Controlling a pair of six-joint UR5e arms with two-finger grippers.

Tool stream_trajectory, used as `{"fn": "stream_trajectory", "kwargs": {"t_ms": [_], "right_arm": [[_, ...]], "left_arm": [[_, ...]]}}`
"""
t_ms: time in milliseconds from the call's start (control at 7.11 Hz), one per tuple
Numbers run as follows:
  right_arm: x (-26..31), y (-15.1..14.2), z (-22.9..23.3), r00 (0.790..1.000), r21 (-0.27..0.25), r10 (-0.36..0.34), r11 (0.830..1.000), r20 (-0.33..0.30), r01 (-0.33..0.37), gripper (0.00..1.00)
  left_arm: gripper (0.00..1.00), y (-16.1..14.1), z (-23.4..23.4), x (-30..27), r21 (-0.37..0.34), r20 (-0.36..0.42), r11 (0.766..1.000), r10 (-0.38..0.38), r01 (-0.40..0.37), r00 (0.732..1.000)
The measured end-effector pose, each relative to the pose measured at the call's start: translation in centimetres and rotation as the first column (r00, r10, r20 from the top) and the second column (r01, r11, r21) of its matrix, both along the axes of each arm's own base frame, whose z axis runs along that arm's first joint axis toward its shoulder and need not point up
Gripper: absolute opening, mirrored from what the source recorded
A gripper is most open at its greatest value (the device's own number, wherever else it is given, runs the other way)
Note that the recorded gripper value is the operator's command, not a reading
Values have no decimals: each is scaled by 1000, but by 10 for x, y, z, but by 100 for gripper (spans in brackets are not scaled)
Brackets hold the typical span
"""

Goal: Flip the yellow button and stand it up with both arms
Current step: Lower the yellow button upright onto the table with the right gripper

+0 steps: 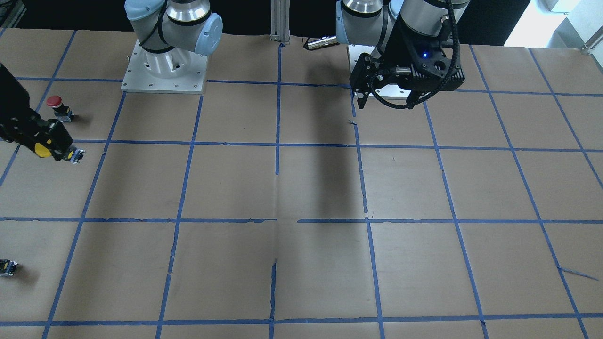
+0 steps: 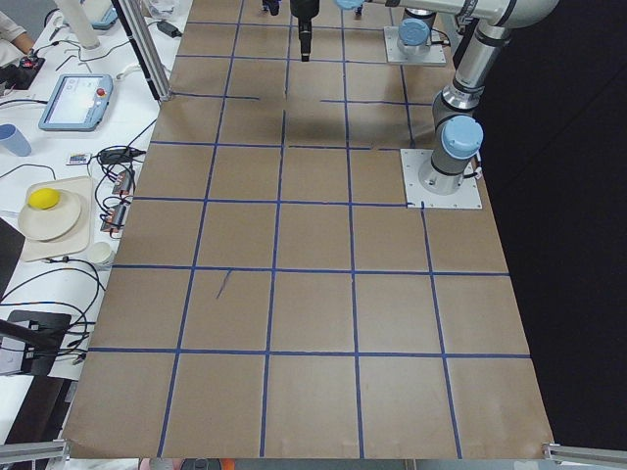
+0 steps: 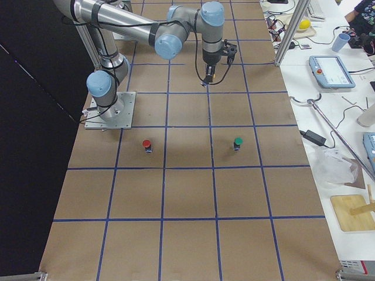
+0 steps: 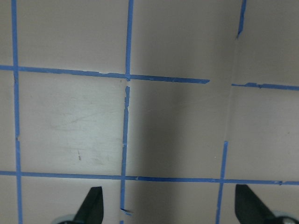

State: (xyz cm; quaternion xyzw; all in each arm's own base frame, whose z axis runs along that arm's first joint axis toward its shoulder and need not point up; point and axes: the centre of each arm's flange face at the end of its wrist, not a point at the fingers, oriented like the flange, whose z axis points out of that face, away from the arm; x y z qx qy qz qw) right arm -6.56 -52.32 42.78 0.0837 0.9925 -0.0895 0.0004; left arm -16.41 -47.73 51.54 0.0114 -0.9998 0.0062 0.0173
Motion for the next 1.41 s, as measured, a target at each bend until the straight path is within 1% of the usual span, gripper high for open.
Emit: {"fn": "stream_trajectory", "kwargs": {"t_ms": [141,281,422,703,984,1125,1266,1406], "right_arm": [[-31,7,-22,998,-52,35,998,-46,-37,11],[-59,18,-43,995,-91,64,993,-76,-71,11],[-81,30,-61,992,-119,87,988,-91,-98,11],[-112,54,-90,987,-176,134,973,-87,-148,11],[-128,77,-121,974,-230,216,947,-63,-225,11],[-138,87,-129,969,-245,239,938,-57,-246,11],[-144,91,-136,968,-254,248,934,-47,-251,11],[-148,91,-143,967,-255,252,934,-35,-253,11]], "left_arm": [[100,-2,1,5,-6,5,1000,-8,8,1000],[100,-4,3,8,-12,6,1000,-5,5,1000],[100,-8,6,14,-17,6,1000,10,-9,1000],[100,-16,7,35,-20,1,998,53,-52,999],[100,-17,6,40,-19,3,998,68,-68,998],[100,-17,6,40,-21,4,998,67,-67,998],[100,-18,6,40,-25,4,998,66,-66,998],[100,-19,7,40,-35,5,997,68,-67,998]]}}
